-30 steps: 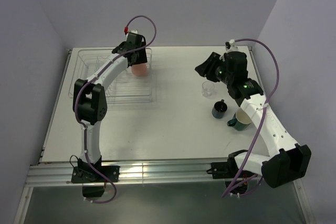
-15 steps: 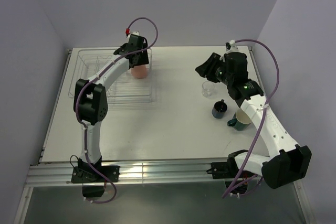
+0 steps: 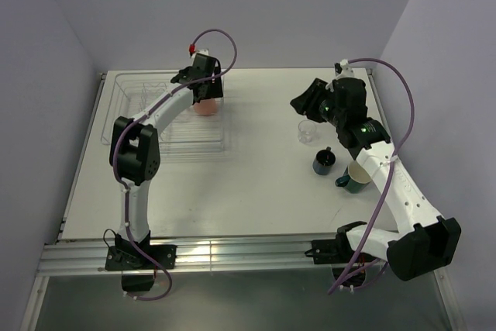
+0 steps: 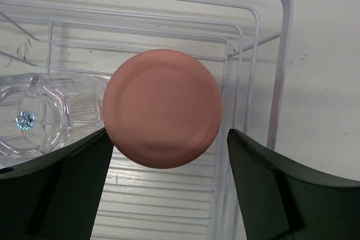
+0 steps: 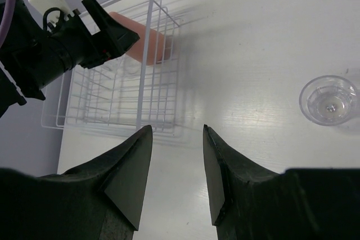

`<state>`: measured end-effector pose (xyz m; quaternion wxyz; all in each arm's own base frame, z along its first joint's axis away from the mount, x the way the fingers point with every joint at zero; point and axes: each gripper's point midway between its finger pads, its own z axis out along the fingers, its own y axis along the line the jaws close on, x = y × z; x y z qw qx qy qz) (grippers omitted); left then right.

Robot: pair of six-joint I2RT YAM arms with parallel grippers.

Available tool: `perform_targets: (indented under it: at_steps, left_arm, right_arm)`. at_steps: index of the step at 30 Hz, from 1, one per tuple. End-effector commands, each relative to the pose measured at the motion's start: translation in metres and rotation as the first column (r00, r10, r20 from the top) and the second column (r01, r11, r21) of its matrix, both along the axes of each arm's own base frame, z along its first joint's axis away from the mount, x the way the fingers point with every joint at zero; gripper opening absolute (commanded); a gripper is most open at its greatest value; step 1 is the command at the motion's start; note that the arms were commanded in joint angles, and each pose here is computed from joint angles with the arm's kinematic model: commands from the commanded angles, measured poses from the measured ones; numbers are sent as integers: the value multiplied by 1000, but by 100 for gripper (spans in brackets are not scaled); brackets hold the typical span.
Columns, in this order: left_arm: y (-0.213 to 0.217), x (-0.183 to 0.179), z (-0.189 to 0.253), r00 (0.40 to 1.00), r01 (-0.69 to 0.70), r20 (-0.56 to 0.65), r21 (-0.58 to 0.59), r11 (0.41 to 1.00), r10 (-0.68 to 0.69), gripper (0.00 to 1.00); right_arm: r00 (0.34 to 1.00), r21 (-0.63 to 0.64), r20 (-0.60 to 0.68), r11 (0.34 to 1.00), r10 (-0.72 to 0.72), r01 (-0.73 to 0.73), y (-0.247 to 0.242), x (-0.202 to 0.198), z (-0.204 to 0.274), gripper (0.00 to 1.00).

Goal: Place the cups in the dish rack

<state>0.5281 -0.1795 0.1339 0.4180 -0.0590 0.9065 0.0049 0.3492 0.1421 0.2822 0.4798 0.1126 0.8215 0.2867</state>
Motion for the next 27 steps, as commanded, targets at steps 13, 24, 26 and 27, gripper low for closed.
perform_targets:
  at_steps: [13, 24, 26, 27]
  left_arm:
    - [15, -14, 130, 973, -24, 226, -39, 999, 32, 99]
    - [11, -61, 206, 945, 62, 328, -196, 979, 6, 99]
    - [8, -78, 216, 939, 98, 344, -230, 968, -13, 99]
    - [5, -84, 217, 938, 111, 347, -250, 962, -18, 99]
  right_arm:
    - [983, -174, -39, 969, -182, 173, -44, -7, -13, 51]
    - [955, -383, -141, 904, -260, 190, -68, 5, -51, 57]
    - [947, -413, -203, 899, -250, 149, -64, 15, -74, 53]
    - [943, -418, -220, 898, -248, 139, -62, 19, -79, 52]
